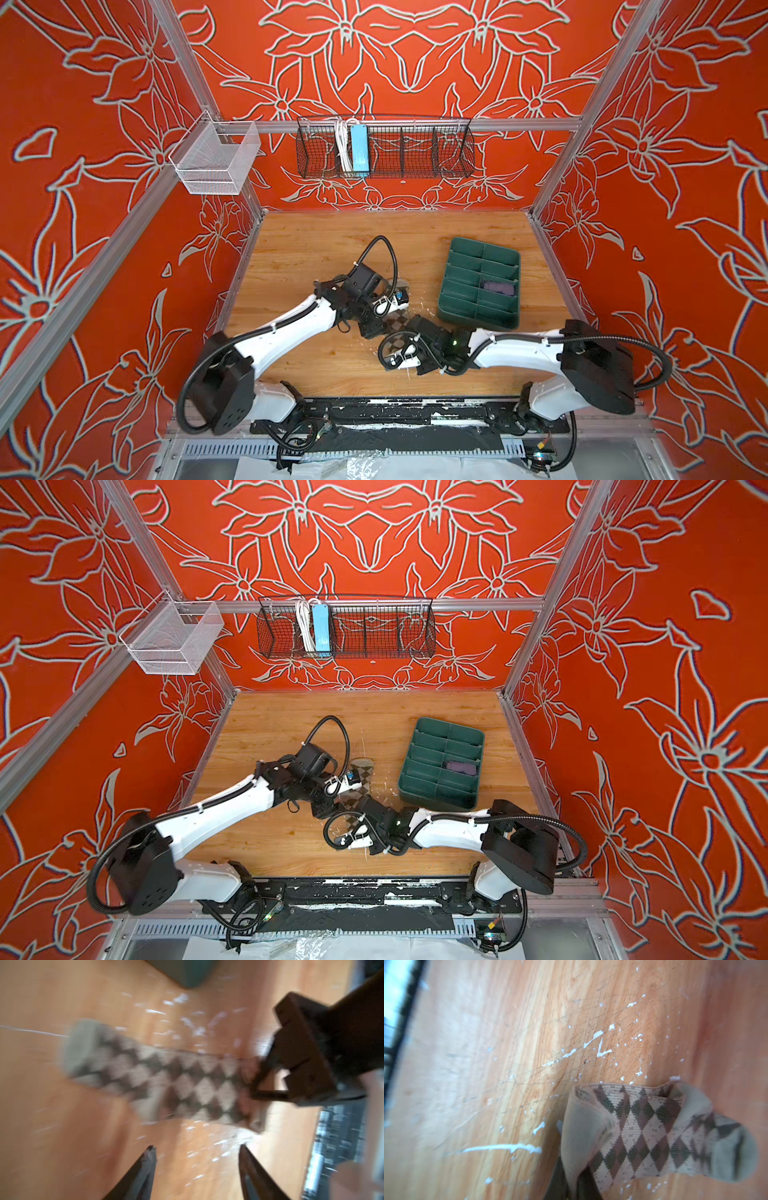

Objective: Roll the socks
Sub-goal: 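Grasp the folded sock end with the right gripper beside the left gripper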

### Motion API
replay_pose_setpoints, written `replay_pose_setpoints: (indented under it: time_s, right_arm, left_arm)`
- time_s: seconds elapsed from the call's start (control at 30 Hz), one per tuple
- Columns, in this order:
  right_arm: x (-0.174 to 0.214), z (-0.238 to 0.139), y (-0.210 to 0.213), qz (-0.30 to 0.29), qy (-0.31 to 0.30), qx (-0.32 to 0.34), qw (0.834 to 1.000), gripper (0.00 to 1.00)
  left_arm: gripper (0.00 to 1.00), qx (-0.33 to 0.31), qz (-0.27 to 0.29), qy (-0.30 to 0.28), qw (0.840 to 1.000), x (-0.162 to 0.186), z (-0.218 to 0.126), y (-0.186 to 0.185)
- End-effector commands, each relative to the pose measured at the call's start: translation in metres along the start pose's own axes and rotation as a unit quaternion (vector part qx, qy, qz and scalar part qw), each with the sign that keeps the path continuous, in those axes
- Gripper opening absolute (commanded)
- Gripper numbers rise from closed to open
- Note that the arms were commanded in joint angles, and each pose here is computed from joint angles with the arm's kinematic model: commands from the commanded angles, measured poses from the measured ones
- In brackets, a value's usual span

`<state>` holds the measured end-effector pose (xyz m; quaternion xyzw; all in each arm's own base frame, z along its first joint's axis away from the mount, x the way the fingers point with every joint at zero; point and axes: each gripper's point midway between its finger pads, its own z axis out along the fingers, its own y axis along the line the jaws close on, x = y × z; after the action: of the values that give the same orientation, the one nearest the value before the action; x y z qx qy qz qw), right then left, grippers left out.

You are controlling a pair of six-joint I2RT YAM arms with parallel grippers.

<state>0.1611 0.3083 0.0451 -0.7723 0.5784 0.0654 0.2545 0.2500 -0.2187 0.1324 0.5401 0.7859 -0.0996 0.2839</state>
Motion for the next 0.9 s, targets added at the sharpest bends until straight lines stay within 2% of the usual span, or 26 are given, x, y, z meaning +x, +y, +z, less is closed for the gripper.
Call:
replay_pose_setpoints:
  time_s: [0.0,0.03,0.1,0.17,0.23,0.37,0.47,0.63,0.7,0.87]
  right_arm:
    - [0.003,-0.012,0.036,0.08,0.003,-0.154,0.985,0.0]
    - [0.001,-0.013,0.033,0.101,0.0,-0.177,0.979,0.0]
    - [-0.002,-0.014,0.03,0.144,0.002,-0.226,0.963,0.0]
    - [-0.003,-0.01,0.028,0.173,0.012,-0.266,0.948,0.0]
    - [-0.005,-0.007,0.029,0.185,0.022,-0.304,0.934,0.0]
    - [-0.008,0.002,0.024,0.2,0.022,-0.338,0.919,0.0]
    - [-0.011,0.005,0.021,0.208,0.016,-0.353,0.912,0.0]
    - [-0.008,0.014,0.018,0.217,0.032,-0.376,0.901,0.0]
    - [-0.008,0.016,0.016,0.221,0.035,-0.38,0.897,0.0]
    - [-0.008,0.018,0.013,0.219,0.03,-0.381,0.898,0.0]
  left_arm:
    - [0.63,-0.227,0.0,-0.061,0.972,-0.014,-0.049,0.067]
    - [0.63,-0.273,-0.001,-0.091,0.958,-0.018,-0.071,0.076]
    - [0.63,-0.314,0.02,-0.148,0.938,-0.026,-0.11,0.073]
    - [0.63,-0.298,0.068,-0.191,0.933,-0.03,-0.133,0.051]
    - [0.63,-0.244,0.162,-0.216,0.932,-0.028,-0.139,0.013]
    - [0.66,-0.215,0.249,-0.202,0.923,-0.018,-0.137,-0.02]
    - [0.65,-0.193,0.315,-0.153,0.917,-0.008,-0.109,-0.039]
    - [0.65,-0.147,0.44,-0.09,0.881,0.014,-0.029,-0.084]
    - [0.65,-0.146,0.465,-0.068,0.871,0.021,-0.002,-0.092]
    - [0.65,-0.138,0.418,-0.038,0.897,0.025,0.039,-0.092]
